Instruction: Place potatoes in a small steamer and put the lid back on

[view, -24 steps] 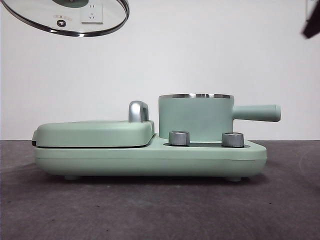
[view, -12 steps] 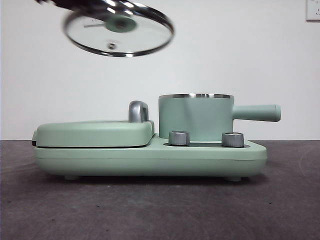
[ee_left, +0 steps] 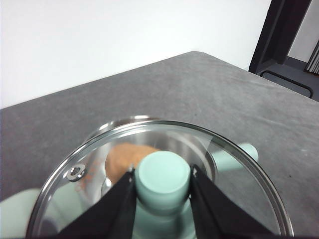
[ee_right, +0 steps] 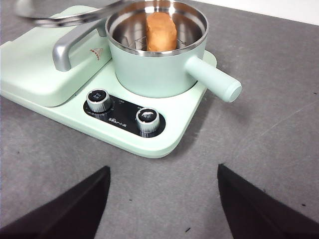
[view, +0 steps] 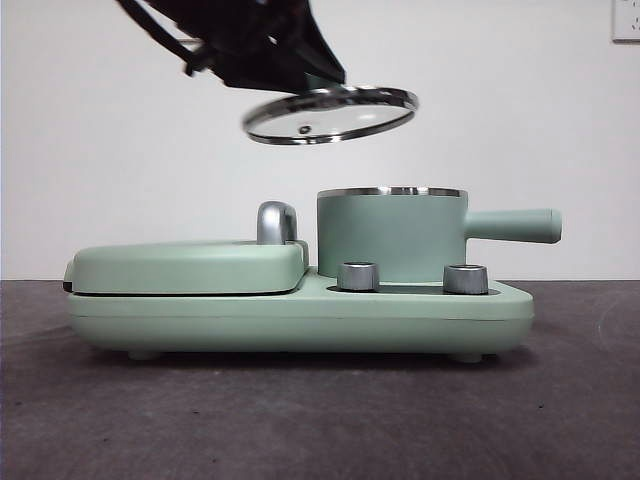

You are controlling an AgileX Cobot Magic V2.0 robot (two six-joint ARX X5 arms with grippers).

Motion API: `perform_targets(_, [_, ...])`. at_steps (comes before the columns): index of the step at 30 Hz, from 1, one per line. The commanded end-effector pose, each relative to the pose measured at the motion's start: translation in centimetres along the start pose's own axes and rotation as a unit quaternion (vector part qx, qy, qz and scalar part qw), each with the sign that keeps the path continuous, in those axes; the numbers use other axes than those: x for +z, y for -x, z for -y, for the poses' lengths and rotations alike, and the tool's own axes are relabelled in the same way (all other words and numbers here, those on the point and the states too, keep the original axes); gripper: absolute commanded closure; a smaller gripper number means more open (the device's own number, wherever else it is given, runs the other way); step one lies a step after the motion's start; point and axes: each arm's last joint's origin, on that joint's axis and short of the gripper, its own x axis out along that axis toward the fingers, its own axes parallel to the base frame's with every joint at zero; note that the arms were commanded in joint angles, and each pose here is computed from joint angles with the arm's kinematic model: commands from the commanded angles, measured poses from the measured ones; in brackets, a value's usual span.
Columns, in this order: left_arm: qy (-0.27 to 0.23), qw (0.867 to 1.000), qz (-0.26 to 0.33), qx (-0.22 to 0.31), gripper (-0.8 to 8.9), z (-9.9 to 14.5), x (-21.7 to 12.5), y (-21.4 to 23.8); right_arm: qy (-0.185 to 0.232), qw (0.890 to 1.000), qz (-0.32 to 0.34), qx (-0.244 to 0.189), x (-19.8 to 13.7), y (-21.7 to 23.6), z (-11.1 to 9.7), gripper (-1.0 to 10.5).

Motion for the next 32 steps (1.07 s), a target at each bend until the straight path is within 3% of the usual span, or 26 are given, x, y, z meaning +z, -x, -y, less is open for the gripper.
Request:
perform_targets(1, [-0.021, 0.999, 0.03, -0.005, 8.05, 0.0, 1.8, -2.1, -0.005, 1.0, 0.006, 0.002, 0.3, 0.1, -0.1, 6.1])
perform_targets(14, [-0.058, 0.998, 0.014, -0.007, 8.07, -0.9, 1.7, -9.6, 0.001, 1.0, -0.011, -0.012, -0.1, 0.1, 0.1, 6.1])
perform_targets(32, [-0.073, 0.997, -0.018, -0.029, 8.07, -0.9, -0.4, -11.2, 0.003, 1.0, -0.016, -0.015, -0.2, 0.1, 0.1, 6.1])
